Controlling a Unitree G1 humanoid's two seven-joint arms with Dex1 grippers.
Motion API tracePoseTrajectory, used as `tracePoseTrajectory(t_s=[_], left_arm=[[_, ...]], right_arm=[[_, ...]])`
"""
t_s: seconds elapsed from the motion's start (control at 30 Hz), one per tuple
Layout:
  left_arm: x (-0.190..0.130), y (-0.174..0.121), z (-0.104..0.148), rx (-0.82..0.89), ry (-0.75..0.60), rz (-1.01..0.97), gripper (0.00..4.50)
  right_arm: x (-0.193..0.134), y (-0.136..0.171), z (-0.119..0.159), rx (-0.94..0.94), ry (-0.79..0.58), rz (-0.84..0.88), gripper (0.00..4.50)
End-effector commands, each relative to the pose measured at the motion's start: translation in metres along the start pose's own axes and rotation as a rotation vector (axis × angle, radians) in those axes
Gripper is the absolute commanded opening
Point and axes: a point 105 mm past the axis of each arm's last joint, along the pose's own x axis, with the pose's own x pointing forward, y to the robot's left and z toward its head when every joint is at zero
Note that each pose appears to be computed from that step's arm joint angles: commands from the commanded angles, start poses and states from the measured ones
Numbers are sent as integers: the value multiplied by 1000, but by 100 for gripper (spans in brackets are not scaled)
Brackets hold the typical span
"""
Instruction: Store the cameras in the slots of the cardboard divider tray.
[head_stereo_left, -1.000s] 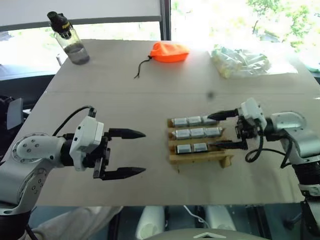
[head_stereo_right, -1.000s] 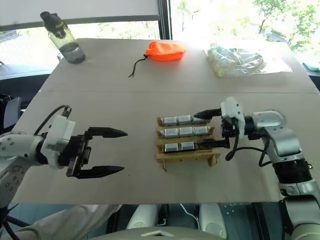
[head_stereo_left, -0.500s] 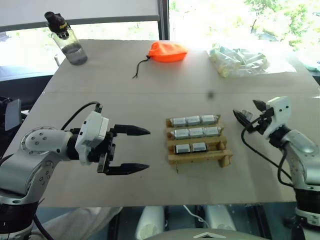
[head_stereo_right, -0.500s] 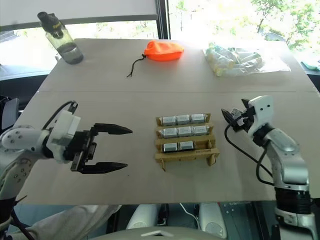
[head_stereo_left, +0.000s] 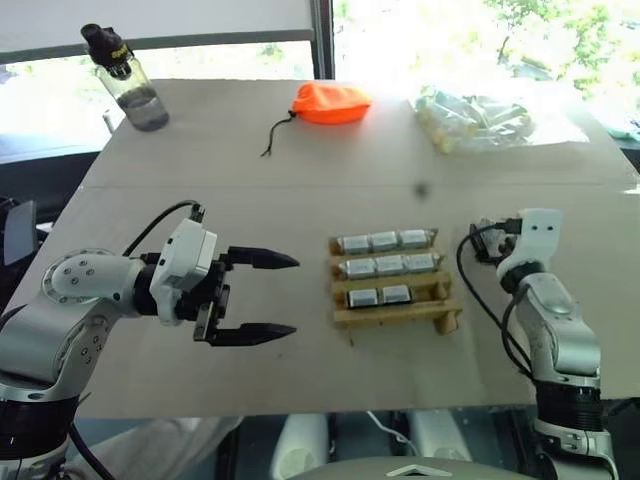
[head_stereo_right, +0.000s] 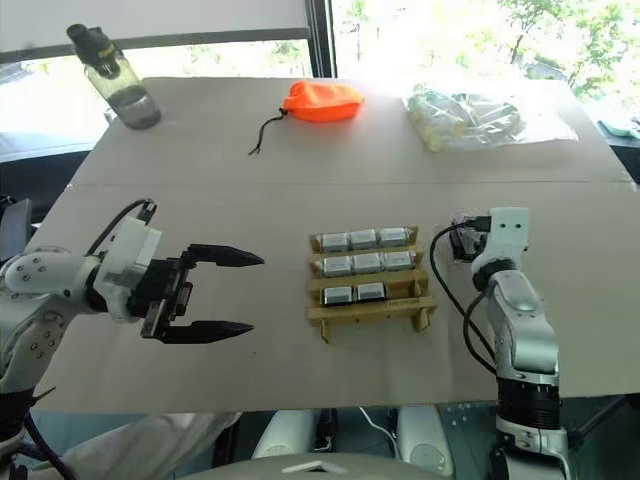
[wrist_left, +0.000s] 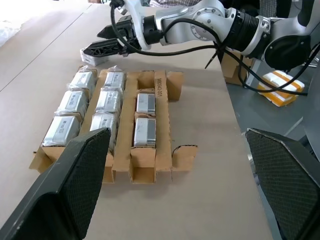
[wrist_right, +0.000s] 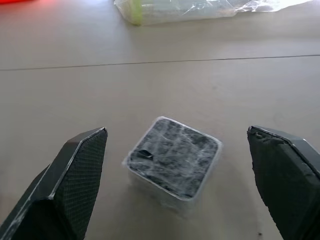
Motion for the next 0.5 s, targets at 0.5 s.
tracePoseTrajectory(t_s=[0.5], left_arm=[[2,1,7,59,-9,-3,450]], right_arm=[[15,4,-1,43,19,-51,444]])
